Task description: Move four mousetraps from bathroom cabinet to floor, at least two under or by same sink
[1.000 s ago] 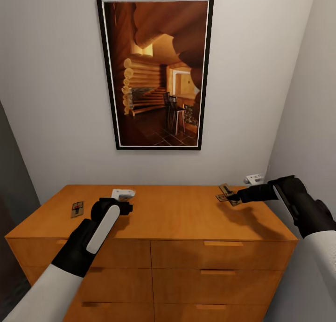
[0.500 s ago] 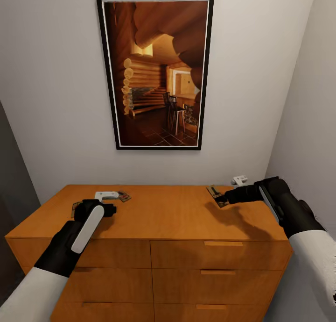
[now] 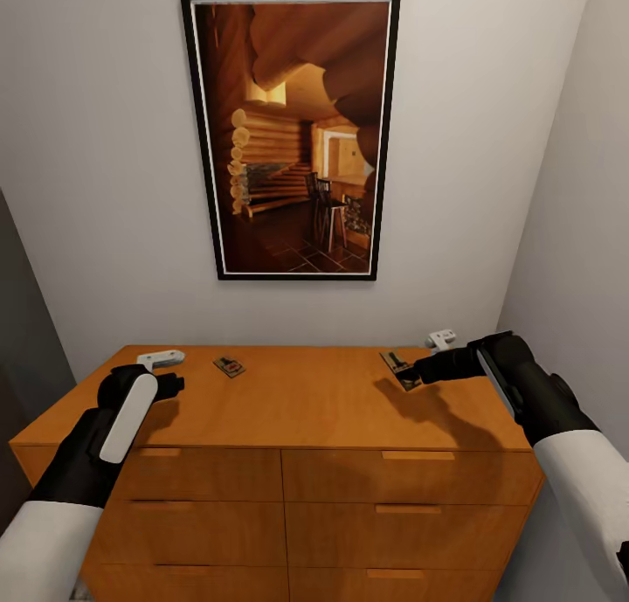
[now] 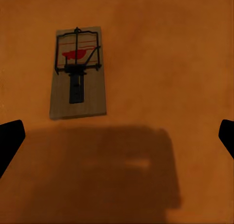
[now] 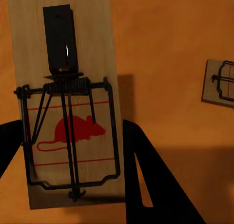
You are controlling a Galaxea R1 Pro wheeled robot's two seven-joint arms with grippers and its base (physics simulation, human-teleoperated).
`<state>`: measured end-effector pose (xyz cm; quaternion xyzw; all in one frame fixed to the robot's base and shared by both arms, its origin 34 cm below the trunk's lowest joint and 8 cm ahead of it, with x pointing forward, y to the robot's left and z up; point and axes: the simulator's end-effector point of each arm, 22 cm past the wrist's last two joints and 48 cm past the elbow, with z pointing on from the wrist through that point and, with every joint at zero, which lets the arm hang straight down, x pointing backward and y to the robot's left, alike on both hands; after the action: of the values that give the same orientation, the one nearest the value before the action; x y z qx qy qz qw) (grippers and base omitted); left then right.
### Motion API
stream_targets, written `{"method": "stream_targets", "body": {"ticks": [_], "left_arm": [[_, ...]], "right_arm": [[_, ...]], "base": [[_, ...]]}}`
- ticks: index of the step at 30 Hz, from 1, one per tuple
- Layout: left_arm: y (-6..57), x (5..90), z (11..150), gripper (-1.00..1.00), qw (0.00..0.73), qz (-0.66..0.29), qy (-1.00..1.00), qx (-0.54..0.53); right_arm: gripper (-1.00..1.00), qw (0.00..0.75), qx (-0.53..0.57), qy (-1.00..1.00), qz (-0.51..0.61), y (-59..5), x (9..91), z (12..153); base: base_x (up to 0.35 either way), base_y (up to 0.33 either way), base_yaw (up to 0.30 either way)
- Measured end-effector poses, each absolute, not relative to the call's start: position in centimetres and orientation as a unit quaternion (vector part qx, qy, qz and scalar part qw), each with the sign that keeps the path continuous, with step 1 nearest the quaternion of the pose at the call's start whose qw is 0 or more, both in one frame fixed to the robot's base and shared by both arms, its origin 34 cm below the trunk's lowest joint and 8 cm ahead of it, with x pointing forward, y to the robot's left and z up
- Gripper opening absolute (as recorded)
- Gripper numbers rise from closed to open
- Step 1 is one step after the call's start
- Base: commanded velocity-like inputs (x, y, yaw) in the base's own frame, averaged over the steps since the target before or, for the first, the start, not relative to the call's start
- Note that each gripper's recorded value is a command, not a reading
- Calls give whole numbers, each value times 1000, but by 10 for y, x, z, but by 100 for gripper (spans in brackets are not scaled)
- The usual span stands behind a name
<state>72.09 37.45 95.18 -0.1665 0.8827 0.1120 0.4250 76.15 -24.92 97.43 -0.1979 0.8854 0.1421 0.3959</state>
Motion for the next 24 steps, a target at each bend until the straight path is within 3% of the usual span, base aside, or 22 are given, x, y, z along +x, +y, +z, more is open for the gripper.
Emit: {"method": "stream_targets", "body": {"ticks": [24], "left_arm": [[399, 722, 963, 100, 431, 126, 875, -180]], "right_arm": [[-100, 395, -203, 885, 140, -247, 761, 973]], "base": [[0, 0, 0]]}}
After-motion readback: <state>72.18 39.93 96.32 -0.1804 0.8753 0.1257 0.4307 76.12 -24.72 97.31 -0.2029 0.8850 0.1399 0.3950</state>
